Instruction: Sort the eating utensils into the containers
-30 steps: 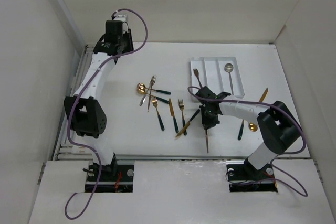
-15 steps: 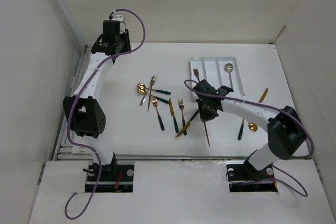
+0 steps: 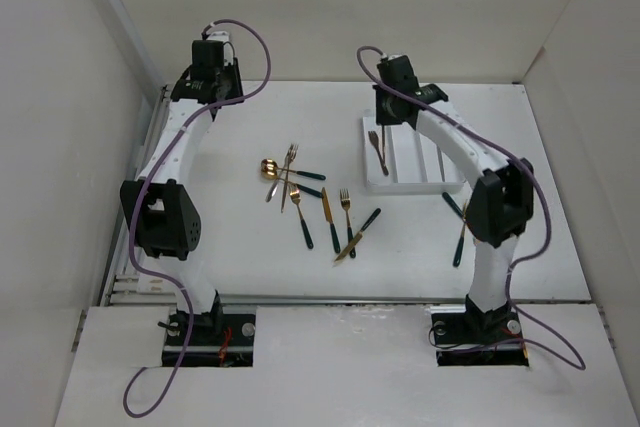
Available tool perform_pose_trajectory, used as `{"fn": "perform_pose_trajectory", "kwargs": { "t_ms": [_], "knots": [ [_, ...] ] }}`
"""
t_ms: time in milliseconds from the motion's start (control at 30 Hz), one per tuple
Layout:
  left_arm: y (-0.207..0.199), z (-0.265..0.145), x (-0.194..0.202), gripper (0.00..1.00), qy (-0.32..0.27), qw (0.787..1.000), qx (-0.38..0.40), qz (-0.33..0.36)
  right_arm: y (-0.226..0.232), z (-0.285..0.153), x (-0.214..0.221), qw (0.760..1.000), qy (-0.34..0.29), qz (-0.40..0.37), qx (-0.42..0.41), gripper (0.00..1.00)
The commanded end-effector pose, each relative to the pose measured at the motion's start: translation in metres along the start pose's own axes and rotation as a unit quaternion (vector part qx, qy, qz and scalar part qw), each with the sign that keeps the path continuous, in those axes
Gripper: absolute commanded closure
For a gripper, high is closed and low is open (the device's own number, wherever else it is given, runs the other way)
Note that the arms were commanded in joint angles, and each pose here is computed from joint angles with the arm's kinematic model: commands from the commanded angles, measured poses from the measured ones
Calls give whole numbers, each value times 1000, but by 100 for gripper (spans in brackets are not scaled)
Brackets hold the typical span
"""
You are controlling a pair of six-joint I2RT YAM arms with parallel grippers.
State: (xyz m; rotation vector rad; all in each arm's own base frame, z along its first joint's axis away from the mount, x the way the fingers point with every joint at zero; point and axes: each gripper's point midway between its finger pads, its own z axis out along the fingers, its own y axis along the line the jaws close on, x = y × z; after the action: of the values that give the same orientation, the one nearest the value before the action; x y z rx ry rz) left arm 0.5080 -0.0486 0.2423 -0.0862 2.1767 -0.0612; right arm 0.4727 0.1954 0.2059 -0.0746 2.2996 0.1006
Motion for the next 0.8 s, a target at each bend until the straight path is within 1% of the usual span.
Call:
{"fn": "perform_pose_trajectory", "kwargs": {
  "t_ms": [0, 67, 133, 200, 233, 267, 300, 400, 433, 467, 500, 533, 567, 600, 667, 700, 767],
  "knots": [
    [2, -7, -9, 70, -14, 1000, -4, 1, -13, 37, -4, 1000, 9, -27, 13, 100],
    [2, -6, -11, 70, -19, 1000, -4, 1, -8, 56, 0, 999, 9, -38, 7, 100],
    [7, -5, -8, 70, -15, 1000, -8, -2, -7, 66, 3, 999, 13, -39, 8, 100],
    [7, -5, -8, 70, -15, 1000, -8, -2, -12, 80, 15, 999, 29, -39, 15, 100],
    [12, -3, -4, 70, -10, 1000, -13, -4, -10, 80, 16, 999, 30, -39, 9, 100],
    [11, -3, -4, 70, -9, 1000, -8, -4, -12, 86, 25, 998, 42, -41, 12, 100],
    [10, -2, 0, 70, -4, 1000, -4, 1, -9, 86, 26, 998, 44, -41, 5, 100],
    [5, 1, 11, 70, 11, 1000, 23, 12, -11, 88, 36, 998, 55, -39, 8, 78],
    [2, 5, 25, 70, 33, 999, 37, 21, -11, 87, 39, 998, 60, -35, 9, 69],
    [-7, 4, 36, 70, 50, 996, 68, 30, -11, 87, 39, 998, 60, -35, 9, 48],
    [-8, 2, 50, 70, 75, 993, 78, 44, -12, 87, 42, 997, 66, -37, 11, 44],
    [-9, 1, 59, 70, 89, 991, 85, 50, -12, 81, 36, 998, 59, -35, 9, 41],
    [-7, 1, 70, 70, 105, 989, 84, 56, -12, 71, 28, 998, 51, -33, 7, 35],
    [-4, 2, 90, 68, 130, 986, 83, 62, -8, 66, 28, 998, 46, -40, 15, 33],
    [-2, -1, 116, 68, 167, 977, 89, 94, -3, 43, 15, 999, 23, -43, 15, 30],
    [-10, -1, 136, 67, 188, 971, 98, 110, 1, 35, 15, 999, 18, -41, 14, 28],
    [-12, -3, 155, 67, 212, 965, 100, 122, 19, 23, 28, 999, 18, -49, -8, 27]
  ]
}}
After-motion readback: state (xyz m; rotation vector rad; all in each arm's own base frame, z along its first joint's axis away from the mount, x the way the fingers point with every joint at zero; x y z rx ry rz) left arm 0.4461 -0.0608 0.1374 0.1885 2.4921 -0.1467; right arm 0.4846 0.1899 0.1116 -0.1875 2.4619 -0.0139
